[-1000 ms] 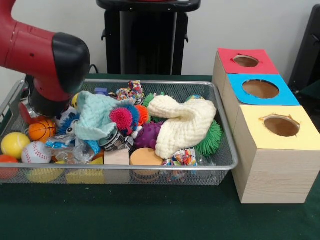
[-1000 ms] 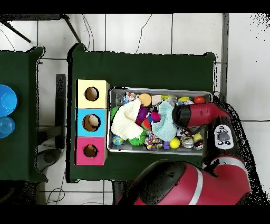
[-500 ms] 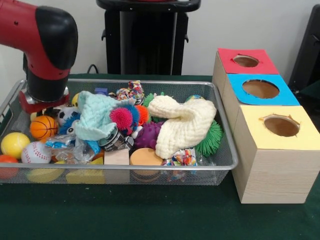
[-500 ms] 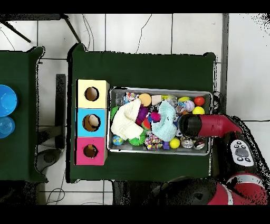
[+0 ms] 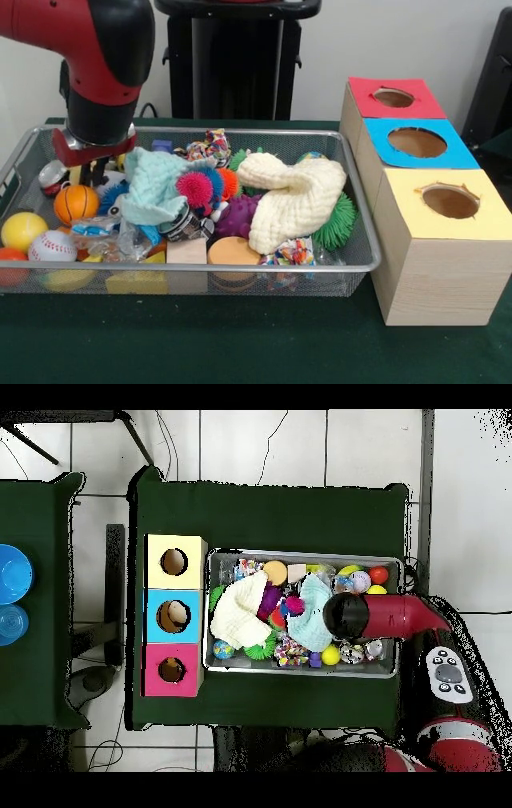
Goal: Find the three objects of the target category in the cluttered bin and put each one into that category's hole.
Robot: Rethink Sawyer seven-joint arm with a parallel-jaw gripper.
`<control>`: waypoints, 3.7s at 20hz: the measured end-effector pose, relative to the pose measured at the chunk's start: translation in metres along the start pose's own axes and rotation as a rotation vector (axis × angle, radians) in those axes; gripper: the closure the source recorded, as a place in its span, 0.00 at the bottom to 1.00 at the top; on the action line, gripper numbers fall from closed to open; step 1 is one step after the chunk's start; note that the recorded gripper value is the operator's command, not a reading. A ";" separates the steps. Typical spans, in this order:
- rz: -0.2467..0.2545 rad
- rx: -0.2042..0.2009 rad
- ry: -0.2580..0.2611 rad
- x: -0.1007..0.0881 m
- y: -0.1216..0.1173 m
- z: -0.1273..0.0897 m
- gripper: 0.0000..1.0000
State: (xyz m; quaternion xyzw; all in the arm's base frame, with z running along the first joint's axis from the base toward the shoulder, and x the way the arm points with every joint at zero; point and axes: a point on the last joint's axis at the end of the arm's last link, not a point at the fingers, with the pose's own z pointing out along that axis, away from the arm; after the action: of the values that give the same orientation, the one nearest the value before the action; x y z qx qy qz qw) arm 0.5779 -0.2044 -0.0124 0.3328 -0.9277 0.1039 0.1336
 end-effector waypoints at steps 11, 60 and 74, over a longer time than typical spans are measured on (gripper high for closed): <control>0.000 0.037 -0.062 -0.045 0.007 -0.065 1.00; -0.051 -0.070 0.028 -0.216 0.200 -0.289 1.00; 0.108 -0.095 -0.008 -0.256 0.284 -0.326 1.00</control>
State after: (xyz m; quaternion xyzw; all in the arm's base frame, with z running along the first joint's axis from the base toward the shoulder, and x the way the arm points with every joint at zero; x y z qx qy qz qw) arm 0.6430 0.2539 0.1846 0.2758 -0.9487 0.0657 0.1398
